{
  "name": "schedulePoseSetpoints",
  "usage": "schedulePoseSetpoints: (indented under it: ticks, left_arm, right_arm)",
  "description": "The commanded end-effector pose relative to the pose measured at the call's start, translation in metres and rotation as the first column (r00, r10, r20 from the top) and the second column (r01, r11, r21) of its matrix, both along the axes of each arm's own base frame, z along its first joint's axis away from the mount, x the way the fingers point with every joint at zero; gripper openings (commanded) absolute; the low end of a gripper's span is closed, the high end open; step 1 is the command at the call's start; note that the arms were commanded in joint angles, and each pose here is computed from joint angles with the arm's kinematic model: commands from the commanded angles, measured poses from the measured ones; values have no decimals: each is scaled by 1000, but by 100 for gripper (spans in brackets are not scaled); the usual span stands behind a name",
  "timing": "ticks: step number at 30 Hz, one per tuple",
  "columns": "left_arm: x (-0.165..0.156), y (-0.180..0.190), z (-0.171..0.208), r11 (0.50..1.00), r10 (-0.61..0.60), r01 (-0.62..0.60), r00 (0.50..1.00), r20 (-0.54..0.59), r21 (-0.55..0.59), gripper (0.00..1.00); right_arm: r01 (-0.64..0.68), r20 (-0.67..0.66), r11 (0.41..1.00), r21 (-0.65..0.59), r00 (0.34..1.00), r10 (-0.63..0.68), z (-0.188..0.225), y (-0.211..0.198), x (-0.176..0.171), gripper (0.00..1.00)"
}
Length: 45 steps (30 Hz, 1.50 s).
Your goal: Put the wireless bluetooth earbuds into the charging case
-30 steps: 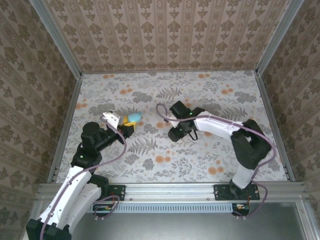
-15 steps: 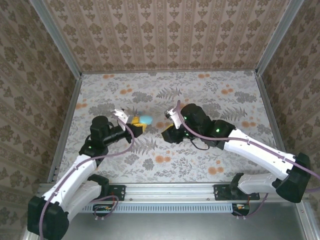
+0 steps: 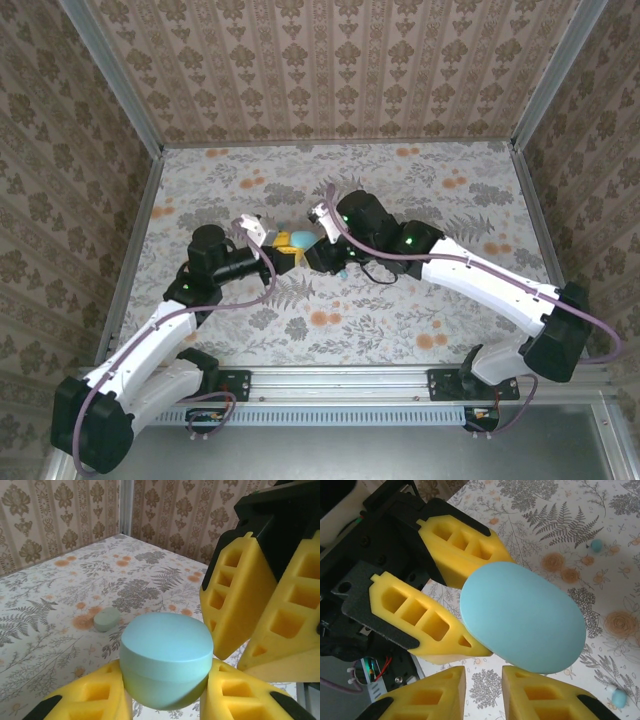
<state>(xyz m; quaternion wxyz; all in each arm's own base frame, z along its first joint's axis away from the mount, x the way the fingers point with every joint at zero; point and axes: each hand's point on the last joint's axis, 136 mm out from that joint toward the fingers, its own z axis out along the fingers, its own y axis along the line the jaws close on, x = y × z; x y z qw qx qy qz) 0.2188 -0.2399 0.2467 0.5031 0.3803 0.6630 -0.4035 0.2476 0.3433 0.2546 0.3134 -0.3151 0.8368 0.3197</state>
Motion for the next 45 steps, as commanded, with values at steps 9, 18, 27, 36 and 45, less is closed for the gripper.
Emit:
schedulePoseSetpoints:
  ticks: [9, 18, 27, 36, 45]
  left_arm:
    - [-17, -8, 16, 995, -94, 95, 993, 65, -11, 24]
    - [-4, 0, 5, 1000, -2, 1, 999, 37, 17, 24]
    - [12, 17, -7, 992, 117, -118, 993, 7, 34, 24]
    - [21, 32, -15, 983, 178, -178, 984, -15, 35, 24]
    - [19, 38, -19, 980, 197, -196, 980, -19, 40, 24]
  right_arm:
    - [173, 70, 982, 75, 981, -178, 36, -33, 50, 27]
    - [238, 50, 963, 128, 968, -246, 57, -52, 42, 33]
    - [579, -194, 815, -26, 797, -572, -31, -120, 39, 33]
    - [482, -443, 865, -141, 750, -491, -143, -62, 14, 23]
    - [395, -446, 874, -284, 752, -485, -206, -42, 23, 20]
